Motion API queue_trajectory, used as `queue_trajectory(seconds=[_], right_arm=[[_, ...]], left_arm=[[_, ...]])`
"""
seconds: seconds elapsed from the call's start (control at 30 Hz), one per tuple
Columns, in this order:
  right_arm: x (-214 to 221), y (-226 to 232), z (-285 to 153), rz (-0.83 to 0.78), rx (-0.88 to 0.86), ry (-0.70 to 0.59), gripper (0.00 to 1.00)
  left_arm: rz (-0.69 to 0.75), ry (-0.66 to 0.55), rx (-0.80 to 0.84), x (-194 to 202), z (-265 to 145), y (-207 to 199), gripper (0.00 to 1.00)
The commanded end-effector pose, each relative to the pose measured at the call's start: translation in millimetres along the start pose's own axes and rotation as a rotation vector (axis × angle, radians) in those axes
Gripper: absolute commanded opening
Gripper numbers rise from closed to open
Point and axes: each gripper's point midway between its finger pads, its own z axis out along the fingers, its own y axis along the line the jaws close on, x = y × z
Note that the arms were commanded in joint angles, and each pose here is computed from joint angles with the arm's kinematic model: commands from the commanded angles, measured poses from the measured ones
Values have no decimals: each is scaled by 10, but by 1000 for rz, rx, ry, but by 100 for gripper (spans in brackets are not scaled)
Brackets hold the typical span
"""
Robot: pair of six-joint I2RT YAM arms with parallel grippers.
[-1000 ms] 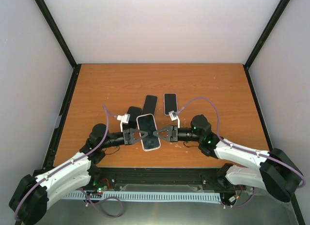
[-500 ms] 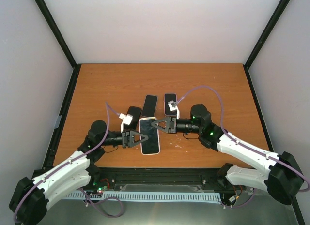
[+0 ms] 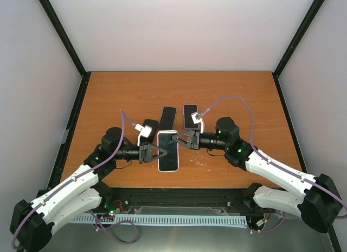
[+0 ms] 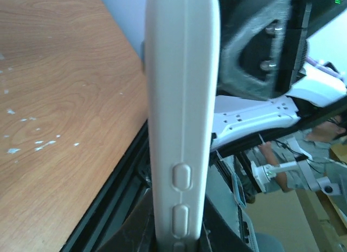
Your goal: Put the phone into the phone case
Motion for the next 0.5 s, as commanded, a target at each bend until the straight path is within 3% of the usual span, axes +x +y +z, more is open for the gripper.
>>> queue_trajectory(seconds=[0.0, 0.1, 0.23, 0.37, 0.47], right_arm=[[-18, 52, -79, -30, -5, -25, 40], [156, -31, -81, 15, -23, 18, 57], [372, -169, -94, 71, -27, 55, 68], [529, -234, -98, 113, -47, 87, 69], [569, -186, -95, 123, -97, 98, 63]], left_arm=[[-20, -42, -75, -103, -28, 69, 0], [7, -102, -57, -266, -47, -45, 0], [44, -176, -58, -453, -82, -136, 0], [69, -223, -31, -560, -100, -225, 0], [74, -237, -26, -602, -93, -232, 0]])
